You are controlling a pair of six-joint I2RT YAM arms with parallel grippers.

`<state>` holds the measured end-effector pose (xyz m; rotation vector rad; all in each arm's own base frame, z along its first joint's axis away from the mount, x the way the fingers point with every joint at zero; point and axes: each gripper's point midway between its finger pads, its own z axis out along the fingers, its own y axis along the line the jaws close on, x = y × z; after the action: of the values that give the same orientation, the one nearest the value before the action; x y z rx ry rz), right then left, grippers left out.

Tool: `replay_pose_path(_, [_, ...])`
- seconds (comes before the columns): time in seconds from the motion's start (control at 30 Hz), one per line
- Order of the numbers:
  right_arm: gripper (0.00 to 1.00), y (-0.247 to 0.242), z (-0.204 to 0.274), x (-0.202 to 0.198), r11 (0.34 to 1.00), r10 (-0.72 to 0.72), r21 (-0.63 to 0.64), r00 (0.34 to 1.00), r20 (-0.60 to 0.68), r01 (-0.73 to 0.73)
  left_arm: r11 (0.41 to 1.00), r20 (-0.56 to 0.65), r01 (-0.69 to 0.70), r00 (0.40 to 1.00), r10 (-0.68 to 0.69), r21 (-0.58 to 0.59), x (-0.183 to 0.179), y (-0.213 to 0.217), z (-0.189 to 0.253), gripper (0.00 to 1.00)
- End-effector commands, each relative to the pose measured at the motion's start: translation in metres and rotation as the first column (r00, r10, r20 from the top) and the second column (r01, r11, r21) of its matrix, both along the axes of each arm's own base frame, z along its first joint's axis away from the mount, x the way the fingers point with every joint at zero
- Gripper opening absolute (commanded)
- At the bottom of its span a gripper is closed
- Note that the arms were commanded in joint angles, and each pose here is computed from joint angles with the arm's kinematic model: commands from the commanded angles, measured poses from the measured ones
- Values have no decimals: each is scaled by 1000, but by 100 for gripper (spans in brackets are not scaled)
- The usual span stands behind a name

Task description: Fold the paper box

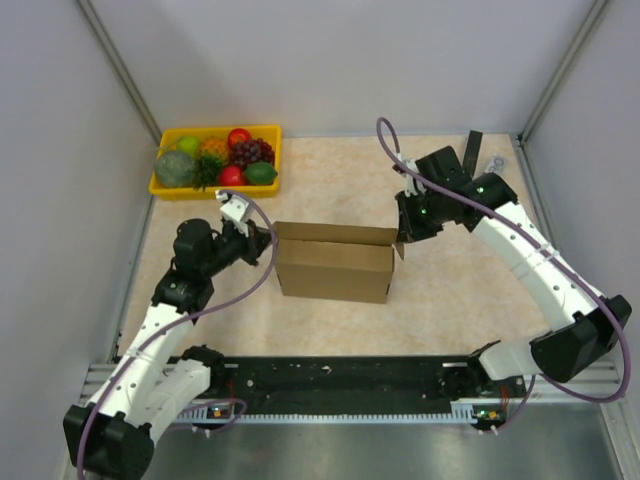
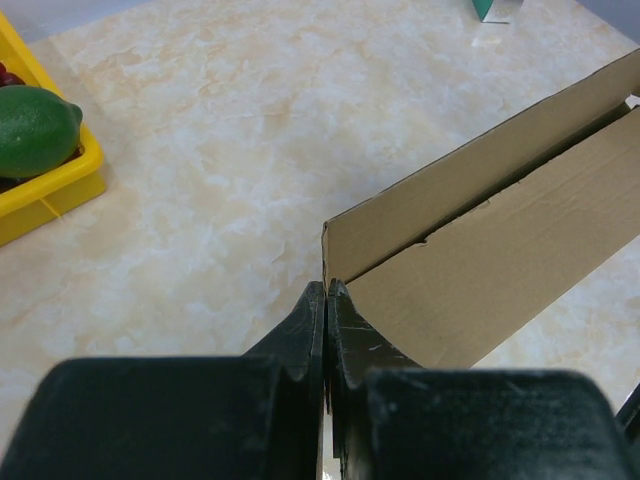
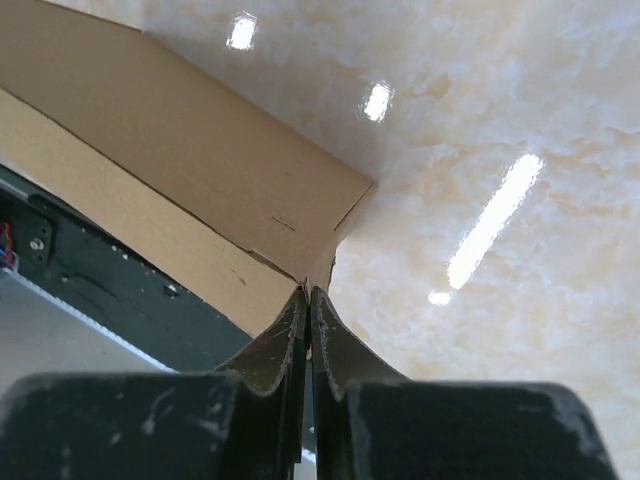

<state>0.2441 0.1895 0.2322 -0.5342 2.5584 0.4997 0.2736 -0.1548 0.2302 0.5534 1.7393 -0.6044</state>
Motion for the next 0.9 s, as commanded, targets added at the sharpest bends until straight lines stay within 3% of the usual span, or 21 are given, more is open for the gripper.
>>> replay_pose_path(0.0, [0,16,7,0,987,-133,82,989,-62,138,997,-13,23,1000,-24,-76,-5,-9,20,0])
replay_pose_path(0.3, [0,28,7,9,932,-305,156,940,-154,328,989,-61,2,998,-11,-145,-7,-12,20,0])
replay_pose_path(0.5, [0,29,-11,6,910,-367,124,908,-200,396,987,-75,-8,997,-4,-162,-7,-12,21,0])
replay_pose_path(0.87, [0,7,-23,12,942,-335,34,942,-13,335,985,-85,-2,996,-13,-174,-11,-14,28,0])
